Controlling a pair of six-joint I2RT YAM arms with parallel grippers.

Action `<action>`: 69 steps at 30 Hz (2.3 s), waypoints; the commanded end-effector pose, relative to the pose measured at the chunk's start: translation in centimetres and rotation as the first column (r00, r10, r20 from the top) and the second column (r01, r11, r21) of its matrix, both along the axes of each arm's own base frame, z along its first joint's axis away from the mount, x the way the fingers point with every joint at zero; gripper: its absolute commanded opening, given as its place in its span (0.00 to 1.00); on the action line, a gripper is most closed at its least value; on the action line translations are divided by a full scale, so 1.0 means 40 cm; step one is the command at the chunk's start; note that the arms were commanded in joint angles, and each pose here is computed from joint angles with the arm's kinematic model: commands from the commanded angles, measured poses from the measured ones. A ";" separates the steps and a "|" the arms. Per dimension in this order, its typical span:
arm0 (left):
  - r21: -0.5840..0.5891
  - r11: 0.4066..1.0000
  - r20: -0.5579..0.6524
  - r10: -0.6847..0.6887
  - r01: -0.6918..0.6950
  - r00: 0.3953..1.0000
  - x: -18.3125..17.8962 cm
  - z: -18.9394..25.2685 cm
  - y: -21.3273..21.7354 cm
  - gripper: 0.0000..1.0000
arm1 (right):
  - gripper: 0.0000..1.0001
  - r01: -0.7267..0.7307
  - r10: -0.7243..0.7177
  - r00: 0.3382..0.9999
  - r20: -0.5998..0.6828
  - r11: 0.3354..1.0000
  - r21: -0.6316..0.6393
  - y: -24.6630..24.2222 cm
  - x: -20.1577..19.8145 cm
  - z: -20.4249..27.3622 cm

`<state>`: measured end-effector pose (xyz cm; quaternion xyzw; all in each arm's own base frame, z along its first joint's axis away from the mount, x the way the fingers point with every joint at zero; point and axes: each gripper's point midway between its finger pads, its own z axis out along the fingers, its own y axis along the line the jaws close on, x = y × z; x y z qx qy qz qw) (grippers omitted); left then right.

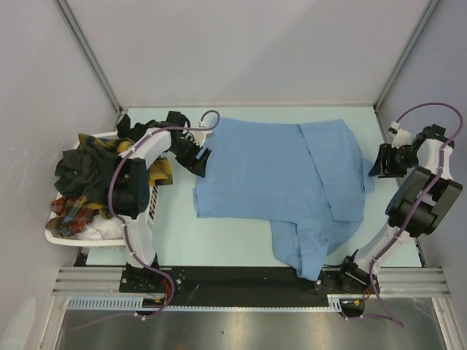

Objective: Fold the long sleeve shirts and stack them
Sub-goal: Fold the shirt

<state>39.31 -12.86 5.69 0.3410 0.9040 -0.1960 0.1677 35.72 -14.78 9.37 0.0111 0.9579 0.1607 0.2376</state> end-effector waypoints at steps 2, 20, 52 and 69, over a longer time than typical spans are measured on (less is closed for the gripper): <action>-0.033 0.974 0.126 -0.217 0.222 0.968 -0.087 0.072 -0.029 0.79 | 0.53 -0.266 0.267 0.963 -0.028 0.963 0.031 0.185 -0.159 0.042; -0.032 0.956 0.131 -0.284 0.290 0.950 -0.178 0.075 -0.069 0.81 | 0.75 -0.190 0.166 0.962 -0.215 0.977 -0.096 0.163 -0.238 -0.099; -0.030 0.974 0.152 -0.217 0.224 0.964 -0.122 0.129 -0.078 0.82 | 0.00 -0.296 0.237 0.926 0.292 0.939 0.177 0.330 0.119 0.273; -0.082 0.996 0.477 0.014 0.029 0.879 0.232 0.317 -0.012 0.84 | 0.00 -0.167 0.065 0.414 0.908 0.986 0.006 0.293 0.720 0.685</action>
